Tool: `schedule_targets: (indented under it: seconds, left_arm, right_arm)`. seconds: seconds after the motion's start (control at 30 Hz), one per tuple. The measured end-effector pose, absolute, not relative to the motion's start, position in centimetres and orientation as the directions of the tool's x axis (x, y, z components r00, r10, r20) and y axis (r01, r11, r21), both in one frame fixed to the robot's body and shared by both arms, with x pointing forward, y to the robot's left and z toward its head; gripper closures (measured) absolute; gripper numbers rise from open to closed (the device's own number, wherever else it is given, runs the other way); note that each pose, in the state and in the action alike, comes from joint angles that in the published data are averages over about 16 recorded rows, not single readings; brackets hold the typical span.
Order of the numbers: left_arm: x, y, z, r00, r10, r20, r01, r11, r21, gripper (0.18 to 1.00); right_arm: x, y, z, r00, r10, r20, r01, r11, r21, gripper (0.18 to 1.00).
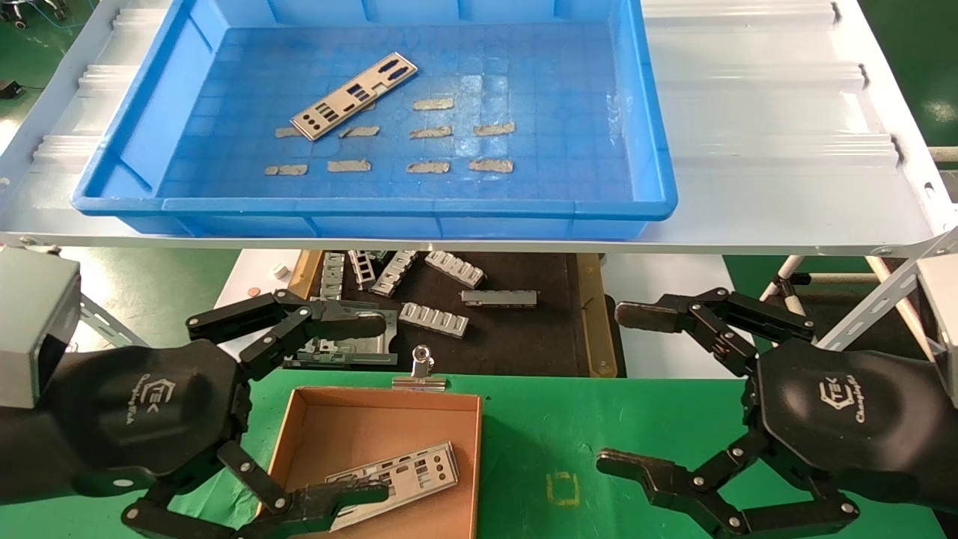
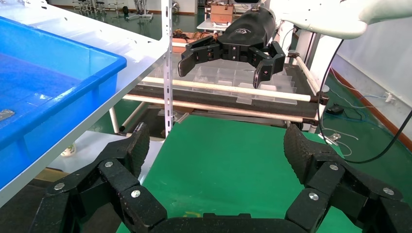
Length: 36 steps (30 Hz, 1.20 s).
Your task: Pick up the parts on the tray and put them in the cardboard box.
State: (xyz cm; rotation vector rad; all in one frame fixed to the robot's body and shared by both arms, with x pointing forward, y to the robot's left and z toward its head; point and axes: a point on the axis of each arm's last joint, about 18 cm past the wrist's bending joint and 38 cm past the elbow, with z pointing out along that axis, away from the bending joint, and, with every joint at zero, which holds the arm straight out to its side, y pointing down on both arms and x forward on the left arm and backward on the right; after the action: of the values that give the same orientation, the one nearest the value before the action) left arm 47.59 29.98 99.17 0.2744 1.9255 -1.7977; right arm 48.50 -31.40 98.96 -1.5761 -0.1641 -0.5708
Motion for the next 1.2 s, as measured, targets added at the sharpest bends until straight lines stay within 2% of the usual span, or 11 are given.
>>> schedule_targets:
  seconds: [1.2]
  left_arm:
    - [47.59, 29.98, 99.17, -0.861, -0.180, -0.476, 0.463, 0.113, -0.879, 0.184]
  right_arm:
    - [48.50, -31.40, 98.96, 0.862, -0.235, 0.450, 0.438, -0.103, -0.893, 0.178]
